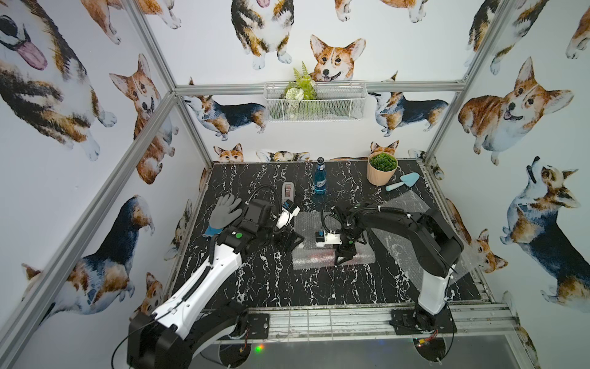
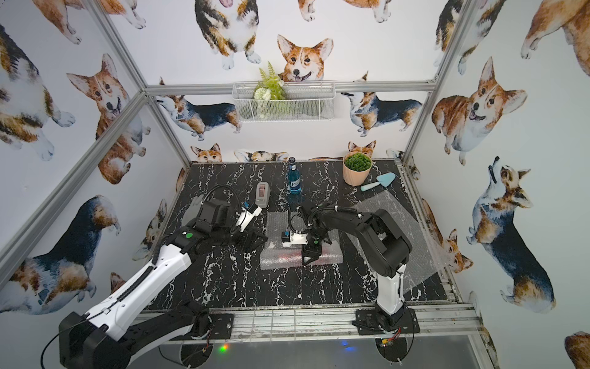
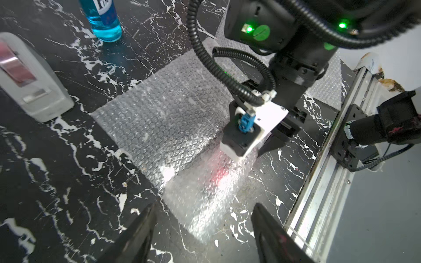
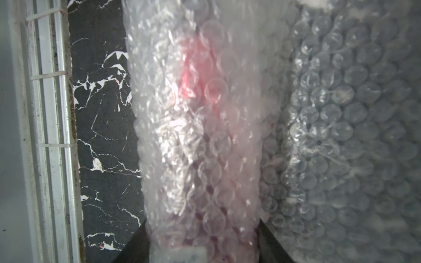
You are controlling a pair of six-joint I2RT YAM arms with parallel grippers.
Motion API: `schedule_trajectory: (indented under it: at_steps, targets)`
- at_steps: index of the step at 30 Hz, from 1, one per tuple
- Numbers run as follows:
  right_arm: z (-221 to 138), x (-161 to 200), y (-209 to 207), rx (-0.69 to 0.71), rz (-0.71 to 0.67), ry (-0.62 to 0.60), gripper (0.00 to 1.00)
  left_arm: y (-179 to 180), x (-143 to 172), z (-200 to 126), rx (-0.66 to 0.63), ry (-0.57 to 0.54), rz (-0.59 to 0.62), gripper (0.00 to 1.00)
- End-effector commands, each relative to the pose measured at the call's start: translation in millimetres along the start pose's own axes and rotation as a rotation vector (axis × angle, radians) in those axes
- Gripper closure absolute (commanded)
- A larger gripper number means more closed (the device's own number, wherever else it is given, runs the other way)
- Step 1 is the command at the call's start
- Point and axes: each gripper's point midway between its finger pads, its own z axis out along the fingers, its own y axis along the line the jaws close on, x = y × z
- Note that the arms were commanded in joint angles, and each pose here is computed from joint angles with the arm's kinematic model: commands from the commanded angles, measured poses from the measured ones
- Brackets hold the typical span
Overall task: Wrap wine bottles in bubble wrap
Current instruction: Wrap the wine bottle in bubble wrap.
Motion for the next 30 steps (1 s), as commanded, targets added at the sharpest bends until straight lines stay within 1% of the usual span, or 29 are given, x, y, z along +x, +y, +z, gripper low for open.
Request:
schedule_trajectory:
  at_steps: [1,3,7,10,12,14,15,16,18,20,24,27,30]
  targets:
    - [-0.6,-0.2,21.4,-0.154,0.076,0.019,0.46,-34.4,18.3,-14.9,0.109,-0.022,0.218,0.32]
    - [-0.1,-2.6,20.1,-0.185,0.093,0.032,0.46,-48.3,26.5,-15.9,0.145,-0.037,0.34,0.33]
    - [0.2,-4.1,15.1,-0.216,0.117,0.044,0.45,-61.7,40.3,-1.4,0.178,0.009,0.52,0.36]
    - [-1.1,-6.8,12.5,-0.228,0.125,0.04,0.44,-78.6,50.3,17.9,0.189,0.022,0.701,0.33]
    - [-0.7,-7.2,12.4,-0.242,0.129,0.045,0.42,-84.5,56.6,30.9,0.178,0.033,0.795,0.32]
    - [0.5,-7.2,10.8,-0.252,0.136,0.054,0.42,-93.8,62.1,46.6,0.194,0.054,0.877,0.32]
    - [1.1,-7.1,9.3,-0.257,0.142,0.06,0.42,-94.5,63.8,52.2,0.185,0.066,0.912,0.31]
    - [1.5,-7.3,8.8,-0.263,0.144,0.064,0.42,-92.3,62.0,60.2,0.145,0.07,0.964,0.31]
    - [2.6,-7.5,8.2,-0.273,0.149,0.07,0.41,-88.9,53.0,73.6,0.084,0.055,1.052,0.29]
    - [2.2,-8.5,7.7,-0.287,0.158,0.073,0.41,-91.3,45.5,88.0,0.062,0.039,1.118,0.27]
    - [1.2,-10.4,6.5,-0.308,0.174,0.069,0.42,-93.3,46.7,112.2,0.075,0.062,1.123,0.26]
    - [0.1,-11.8,6.7,-0.32,0.174,0.064,0.41,-84.9,46.1,127.3,0.026,0.061,1.118,0.25]
    - [-0.5,-12.0,7.0,-0.325,0.173,0.062,0.41,-78.0,48.2,137.8,0.02,0.087,1.094,0.25]
